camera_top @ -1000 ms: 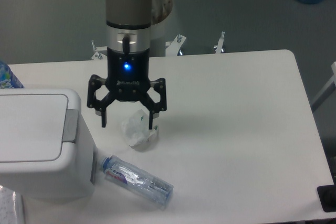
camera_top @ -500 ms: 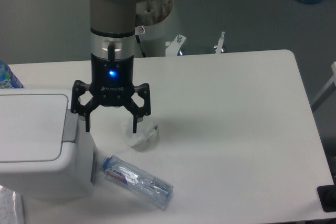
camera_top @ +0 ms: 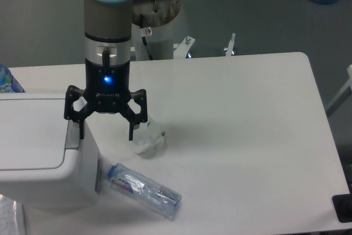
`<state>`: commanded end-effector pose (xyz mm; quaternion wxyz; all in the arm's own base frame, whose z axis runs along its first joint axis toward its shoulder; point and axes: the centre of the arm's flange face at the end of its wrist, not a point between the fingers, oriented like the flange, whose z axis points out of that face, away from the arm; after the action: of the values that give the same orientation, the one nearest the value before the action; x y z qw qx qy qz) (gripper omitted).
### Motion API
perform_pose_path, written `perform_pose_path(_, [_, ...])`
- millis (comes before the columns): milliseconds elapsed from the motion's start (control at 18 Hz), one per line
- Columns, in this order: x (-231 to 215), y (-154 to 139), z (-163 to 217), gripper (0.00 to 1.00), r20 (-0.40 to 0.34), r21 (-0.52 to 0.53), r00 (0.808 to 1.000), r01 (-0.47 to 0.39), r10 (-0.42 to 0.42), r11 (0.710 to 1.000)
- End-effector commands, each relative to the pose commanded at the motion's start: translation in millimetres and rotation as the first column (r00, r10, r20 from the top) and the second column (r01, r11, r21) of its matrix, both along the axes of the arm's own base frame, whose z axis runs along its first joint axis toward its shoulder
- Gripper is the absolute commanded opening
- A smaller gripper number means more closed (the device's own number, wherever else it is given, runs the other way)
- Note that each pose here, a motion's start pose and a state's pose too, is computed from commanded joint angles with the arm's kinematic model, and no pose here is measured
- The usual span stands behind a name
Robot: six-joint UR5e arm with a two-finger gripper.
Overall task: Open the trash can
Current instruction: 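Lower the gripper fingers onto the lid edge of the trash can, then push the trash can lid upward with the gripper finger to open it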
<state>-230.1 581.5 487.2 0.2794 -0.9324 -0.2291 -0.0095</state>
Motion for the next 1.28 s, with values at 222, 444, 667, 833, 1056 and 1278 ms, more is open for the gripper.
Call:
perform_pose_path(222, [2,1,-2,1.0,0.002,-0.002,1.0,0.003,-0.003,1.0])
perform_pose_path(444, [6,5,-6,1.0,0.007,-0.009,1.0,0.011,-0.011,1.0])
perform_pose_path(667, [9,8,-12,1.0,0.012,-0.018,1.0,0.019,-0.019,1.0])
perform_pose_path(833, [10,7,-13,1.0,0.012,-0.019,1.0,0.019,-0.019,1.0])
perform_pose_path(1056, [10,7,-13,1.0,0.013,-0.019,1.0,0.018,-0.018,1.0])
perform_pose_path(1278, [10,7,-13,1.0,0.015,-0.018,1.0,0.018,-0.017,1.0])
